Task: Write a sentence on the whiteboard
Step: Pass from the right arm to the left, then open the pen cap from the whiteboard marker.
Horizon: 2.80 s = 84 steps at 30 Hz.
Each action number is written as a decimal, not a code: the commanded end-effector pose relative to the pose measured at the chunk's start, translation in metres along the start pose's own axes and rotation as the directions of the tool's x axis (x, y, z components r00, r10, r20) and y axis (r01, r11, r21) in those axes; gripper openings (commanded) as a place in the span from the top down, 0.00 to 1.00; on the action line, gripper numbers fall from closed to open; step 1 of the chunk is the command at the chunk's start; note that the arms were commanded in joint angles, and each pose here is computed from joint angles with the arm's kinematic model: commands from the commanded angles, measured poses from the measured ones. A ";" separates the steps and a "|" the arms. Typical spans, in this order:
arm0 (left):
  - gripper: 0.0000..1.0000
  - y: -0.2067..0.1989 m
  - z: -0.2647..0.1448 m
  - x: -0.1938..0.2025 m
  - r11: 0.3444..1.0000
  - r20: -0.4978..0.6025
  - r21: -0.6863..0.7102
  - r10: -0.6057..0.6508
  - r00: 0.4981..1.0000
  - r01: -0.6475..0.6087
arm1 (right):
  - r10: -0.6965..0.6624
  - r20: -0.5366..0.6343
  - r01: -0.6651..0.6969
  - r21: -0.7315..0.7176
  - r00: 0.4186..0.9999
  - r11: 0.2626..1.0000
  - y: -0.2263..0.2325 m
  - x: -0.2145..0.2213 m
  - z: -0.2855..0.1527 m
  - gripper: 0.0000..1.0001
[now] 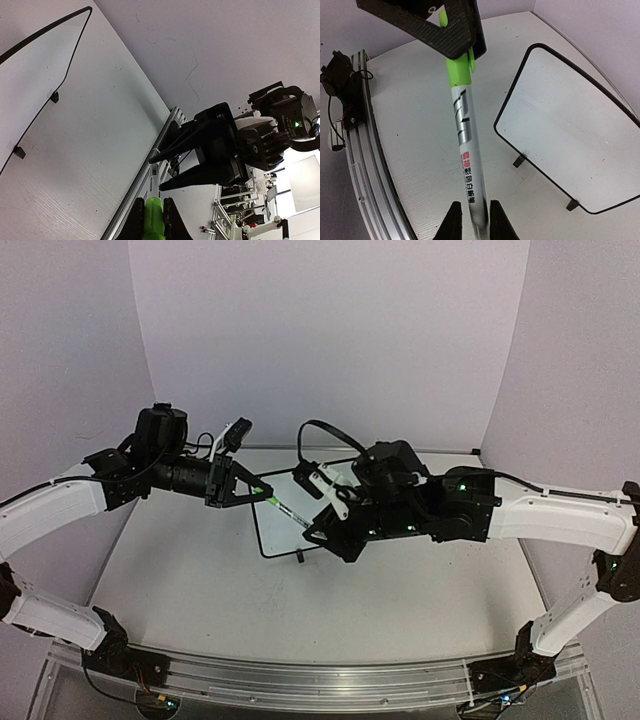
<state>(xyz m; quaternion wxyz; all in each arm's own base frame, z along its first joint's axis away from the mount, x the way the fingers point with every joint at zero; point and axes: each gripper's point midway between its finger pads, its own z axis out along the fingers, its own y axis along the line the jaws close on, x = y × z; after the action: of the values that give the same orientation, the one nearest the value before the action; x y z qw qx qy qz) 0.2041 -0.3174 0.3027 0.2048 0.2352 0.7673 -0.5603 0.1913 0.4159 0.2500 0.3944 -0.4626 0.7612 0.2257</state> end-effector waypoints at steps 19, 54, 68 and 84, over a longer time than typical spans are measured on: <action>1.00 -0.052 -0.028 -0.046 0.979 0.296 0.174 0.047 0.954 -0.103 | 0.593 0.471 -0.259 -0.597 0.653 0.759 -0.003 -0.101 -0.067 0.12; 1.00 -0.041 -0.018 -0.036 0.981 0.242 0.171 0.047 0.969 -0.091 | 0.644 0.452 -0.195 -0.706 0.617 0.681 0.007 -0.119 -0.077 0.39; 1.00 -0.044 -0.023 -0.032 0.983 0.238 0.159 0.052 0.970 -0.092 | 0.638 0.472 -0.196 -0.690 0.608 0.697 0.004 -0.117 -0.080 0.42; 1.00 -0.035 -0.015 -0.030 0.986 0.206 0.156 0.030 0.978 -0.063 | 0.635 0.462 -0.185 -0.700 0.619 0.690 0.007 -0.119 -0.078 0.52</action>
<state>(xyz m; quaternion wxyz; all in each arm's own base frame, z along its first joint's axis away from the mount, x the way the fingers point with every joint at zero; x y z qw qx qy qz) 0.2025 -0.3148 0.3602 0.2802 0.2119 0.6760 -0.6478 0.1951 0.4345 0.3529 0.3824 -0.2356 0.5948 0.6667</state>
